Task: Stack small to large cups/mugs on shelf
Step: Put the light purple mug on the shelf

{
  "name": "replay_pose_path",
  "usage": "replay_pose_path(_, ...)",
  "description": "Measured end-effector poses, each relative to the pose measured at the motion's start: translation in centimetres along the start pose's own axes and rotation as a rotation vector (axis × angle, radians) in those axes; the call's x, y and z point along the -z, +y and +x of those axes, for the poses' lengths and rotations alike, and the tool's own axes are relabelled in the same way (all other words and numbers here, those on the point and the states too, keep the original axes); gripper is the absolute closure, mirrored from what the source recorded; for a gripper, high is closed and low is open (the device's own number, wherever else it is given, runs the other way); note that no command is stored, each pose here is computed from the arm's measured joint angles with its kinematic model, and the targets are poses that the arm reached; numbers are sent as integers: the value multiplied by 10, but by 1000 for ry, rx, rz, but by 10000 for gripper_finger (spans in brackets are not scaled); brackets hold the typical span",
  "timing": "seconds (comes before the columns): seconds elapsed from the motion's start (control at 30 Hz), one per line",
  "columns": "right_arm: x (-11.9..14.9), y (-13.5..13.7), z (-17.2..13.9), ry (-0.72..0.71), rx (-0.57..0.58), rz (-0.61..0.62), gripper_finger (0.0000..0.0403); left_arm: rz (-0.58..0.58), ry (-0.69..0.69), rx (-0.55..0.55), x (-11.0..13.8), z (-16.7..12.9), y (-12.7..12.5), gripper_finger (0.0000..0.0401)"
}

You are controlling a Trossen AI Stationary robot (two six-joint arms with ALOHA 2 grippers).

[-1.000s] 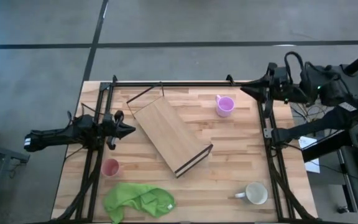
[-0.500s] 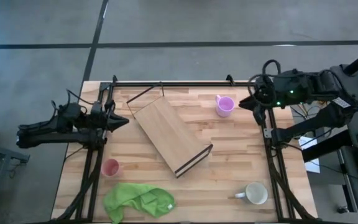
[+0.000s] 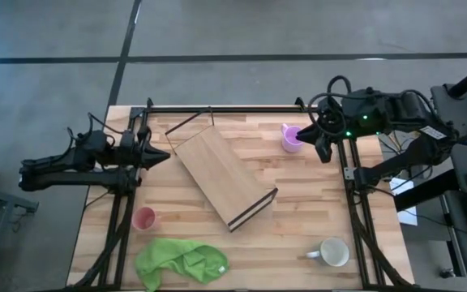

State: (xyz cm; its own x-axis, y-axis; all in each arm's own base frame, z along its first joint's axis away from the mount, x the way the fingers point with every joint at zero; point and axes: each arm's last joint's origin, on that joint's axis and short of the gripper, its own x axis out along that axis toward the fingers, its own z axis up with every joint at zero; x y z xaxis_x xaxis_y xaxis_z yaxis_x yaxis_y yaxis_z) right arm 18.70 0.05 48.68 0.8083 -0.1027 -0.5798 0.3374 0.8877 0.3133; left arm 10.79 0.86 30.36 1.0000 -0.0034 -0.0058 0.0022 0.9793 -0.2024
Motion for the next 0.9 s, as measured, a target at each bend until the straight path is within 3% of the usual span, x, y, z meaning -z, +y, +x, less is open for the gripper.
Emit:
replay_pose_path(0.47,-2,2,11,53,34,-58,339,1,-5,1,0,0,0,401)
replay_pose_path(0.53,2,-1,14,95,87,-91,339,0,-3,0,0,0,0,401)
replay_pose_path(0.7,19,-18,30,304,404,-168,339,-1,2,-1,0,1,0,401)
replay_pose_path(0.9,21,-18,54,336,414,-279,339,-2,4,-1,0,2,0,401)
